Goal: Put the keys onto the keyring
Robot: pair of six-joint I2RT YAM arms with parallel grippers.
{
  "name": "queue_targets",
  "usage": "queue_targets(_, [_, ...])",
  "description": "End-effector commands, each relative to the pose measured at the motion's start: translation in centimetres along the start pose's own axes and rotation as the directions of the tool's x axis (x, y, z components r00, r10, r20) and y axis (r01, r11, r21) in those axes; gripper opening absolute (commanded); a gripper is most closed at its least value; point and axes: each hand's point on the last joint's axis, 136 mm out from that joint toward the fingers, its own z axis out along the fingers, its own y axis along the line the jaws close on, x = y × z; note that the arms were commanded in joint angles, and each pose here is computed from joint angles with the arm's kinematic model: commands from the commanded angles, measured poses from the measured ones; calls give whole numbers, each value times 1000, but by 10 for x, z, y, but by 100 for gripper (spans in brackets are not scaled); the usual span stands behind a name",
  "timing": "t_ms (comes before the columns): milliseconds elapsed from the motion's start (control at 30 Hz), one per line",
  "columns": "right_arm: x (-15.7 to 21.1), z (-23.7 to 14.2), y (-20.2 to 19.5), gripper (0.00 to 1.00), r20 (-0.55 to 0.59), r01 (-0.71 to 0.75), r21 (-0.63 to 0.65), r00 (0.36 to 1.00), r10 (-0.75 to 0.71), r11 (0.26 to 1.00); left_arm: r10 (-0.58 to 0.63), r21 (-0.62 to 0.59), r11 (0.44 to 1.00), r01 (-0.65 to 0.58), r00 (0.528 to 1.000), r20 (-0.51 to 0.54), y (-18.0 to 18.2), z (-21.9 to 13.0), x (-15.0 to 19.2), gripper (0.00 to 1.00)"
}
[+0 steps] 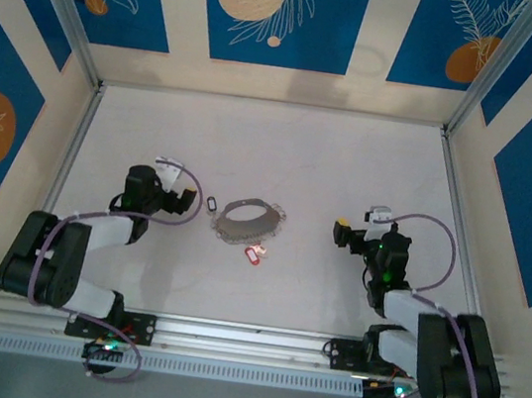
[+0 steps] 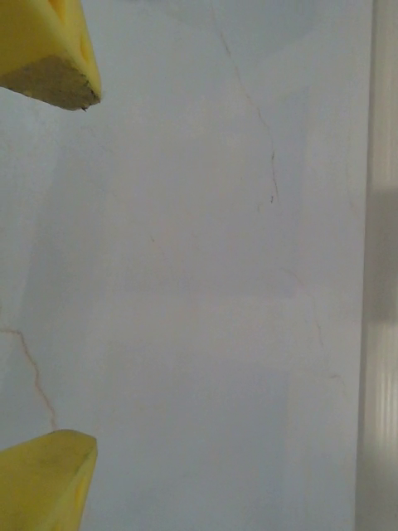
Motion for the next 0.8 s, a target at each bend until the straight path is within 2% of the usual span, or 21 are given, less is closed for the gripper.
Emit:
queue_targets(0, [-48, 13, 0, 99, 160, 41, -13, 986, -38, 999, -57, -72, 995, 63, 995, 87, 21, 2, -17, 100])
queue_targets(133, [-28, 37, -6, 99, 129, 16, -18, 992, -13, 1000, -120, -139, 981, 136, 986, 117, 38, 6, -2, 100])
queue_targets(167, [-31, 40, -7, 99, 157, 16, -11, 987, -14, 1000, -132, -149, 977, 152, 982, 138, 42, 7, -2, 100])
queue_targets(200, [-29, 40, -7, 99, 147, 18, -3, 989, -18, 1000, -143, -152, 976, 157, 985, 100, 42, 5, 3, 100])
queue_targets(267, [-26, 43, -6, 99, 87, 17, -21, 996, -15, 1000, -140, -152, 976, 156, 984, 114, 43, 7, 1, 100])
queue_targets(767, [-26, 51, -11, 99, 55, -1, -5, 999, 1, 1000, -146, -158, 974, 162, 984, 105, 44, 7, 1, 100])
